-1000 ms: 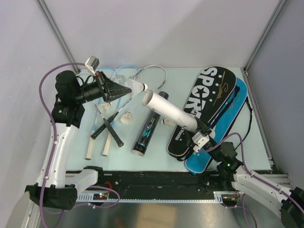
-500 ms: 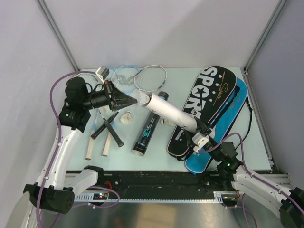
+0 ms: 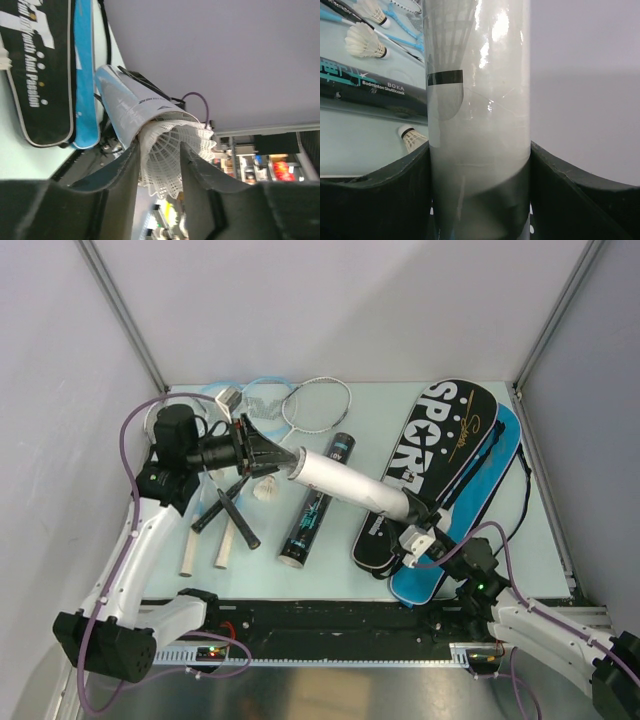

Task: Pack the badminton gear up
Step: Place the shuttlecock at the shuttle tube.

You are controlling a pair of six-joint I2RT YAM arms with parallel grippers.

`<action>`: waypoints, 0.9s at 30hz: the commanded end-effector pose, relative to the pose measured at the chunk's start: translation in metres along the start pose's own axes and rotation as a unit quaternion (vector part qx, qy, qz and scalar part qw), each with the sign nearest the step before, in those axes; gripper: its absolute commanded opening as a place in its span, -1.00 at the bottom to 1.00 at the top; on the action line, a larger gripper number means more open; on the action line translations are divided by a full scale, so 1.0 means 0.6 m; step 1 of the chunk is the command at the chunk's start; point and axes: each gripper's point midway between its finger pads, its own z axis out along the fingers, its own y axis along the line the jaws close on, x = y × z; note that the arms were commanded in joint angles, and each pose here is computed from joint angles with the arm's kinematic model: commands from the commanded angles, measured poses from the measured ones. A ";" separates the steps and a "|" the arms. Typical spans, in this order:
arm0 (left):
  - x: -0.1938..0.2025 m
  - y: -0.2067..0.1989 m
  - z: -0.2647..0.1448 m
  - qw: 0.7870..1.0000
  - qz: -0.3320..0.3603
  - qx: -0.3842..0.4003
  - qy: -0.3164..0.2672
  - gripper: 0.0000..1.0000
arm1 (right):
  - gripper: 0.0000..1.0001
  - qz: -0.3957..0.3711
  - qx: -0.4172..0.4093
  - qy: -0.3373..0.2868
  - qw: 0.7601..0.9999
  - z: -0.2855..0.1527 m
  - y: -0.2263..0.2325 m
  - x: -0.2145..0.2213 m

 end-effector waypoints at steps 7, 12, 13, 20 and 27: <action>-0.020 0.006 -0.019 0.991 0.104 -0.075 -0.042 0.32 | -0.40 -0.004 0.059 -0.070 0.996 0.011 -0.060 -0.072; -0.035 0.000 -0.035 0.981 0.141 -0.110 -0.073 0.39 | -0.41 0.001 0.057 -0.067 0.996 0.011 -0.057 -0.070; -0.035 -0.003 -0.038 0.980 0.146 -0.111 -0.075 0.39 | -0.40 0.002 0.056 -0.067 0.996 0.011 -0.056 -0.069; -0.051 -0.022 -0.068 0.960 0.211 -0.151 -0.110 0.19 | -0.41 0.010 0.049 -0.067 0.997 0.013 -0.051 -0.069; -0.026 -0.064 -0.078 0.950 0.266 -0.128 -0.101 -0.28 | -0.41 0.017 0.044 -0.062 0.997 0.014 -0.046 -0.065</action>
